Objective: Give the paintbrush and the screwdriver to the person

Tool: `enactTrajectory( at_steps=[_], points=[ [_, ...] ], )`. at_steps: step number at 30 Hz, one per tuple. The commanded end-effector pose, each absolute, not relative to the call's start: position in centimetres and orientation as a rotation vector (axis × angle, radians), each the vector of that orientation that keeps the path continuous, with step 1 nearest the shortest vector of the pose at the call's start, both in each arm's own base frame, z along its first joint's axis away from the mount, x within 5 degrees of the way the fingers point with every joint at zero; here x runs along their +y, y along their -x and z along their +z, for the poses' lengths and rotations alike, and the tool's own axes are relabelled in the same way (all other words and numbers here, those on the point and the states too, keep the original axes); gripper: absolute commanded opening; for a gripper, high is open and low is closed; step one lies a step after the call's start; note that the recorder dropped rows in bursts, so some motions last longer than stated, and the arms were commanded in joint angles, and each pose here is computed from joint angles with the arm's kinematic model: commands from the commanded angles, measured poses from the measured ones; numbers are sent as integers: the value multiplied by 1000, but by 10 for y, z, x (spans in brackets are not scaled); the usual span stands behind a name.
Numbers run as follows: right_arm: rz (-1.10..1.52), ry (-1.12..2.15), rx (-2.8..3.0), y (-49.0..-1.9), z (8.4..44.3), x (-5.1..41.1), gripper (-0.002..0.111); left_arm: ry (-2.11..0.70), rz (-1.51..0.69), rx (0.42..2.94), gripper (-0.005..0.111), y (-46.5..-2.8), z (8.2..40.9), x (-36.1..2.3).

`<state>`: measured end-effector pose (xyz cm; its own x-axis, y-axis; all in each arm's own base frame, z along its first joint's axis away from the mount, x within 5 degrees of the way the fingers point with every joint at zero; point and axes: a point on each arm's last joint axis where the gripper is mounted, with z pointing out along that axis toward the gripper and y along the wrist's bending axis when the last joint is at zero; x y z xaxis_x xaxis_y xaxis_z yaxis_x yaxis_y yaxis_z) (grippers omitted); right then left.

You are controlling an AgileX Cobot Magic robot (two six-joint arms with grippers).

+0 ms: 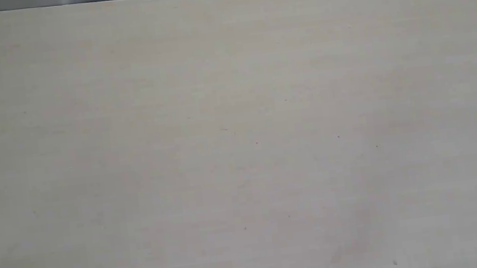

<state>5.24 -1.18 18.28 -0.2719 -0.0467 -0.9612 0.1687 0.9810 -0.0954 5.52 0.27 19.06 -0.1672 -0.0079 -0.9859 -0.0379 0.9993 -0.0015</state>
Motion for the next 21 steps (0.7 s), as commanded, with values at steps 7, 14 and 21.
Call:
enactTrajectory(
  at_steps=[7,14,21],
  points=[
    [-157,-79,1835,-53,182,-9,4,30,17,1732,0,-55,191,2],
    [-120,-30,1836,-53,182,-7,4,30,17,1732,0,-55,191,2],
    [-120,-30,1836,-53,182,-7,4,30,17,1732,0,-55,191,2]
  ],
)
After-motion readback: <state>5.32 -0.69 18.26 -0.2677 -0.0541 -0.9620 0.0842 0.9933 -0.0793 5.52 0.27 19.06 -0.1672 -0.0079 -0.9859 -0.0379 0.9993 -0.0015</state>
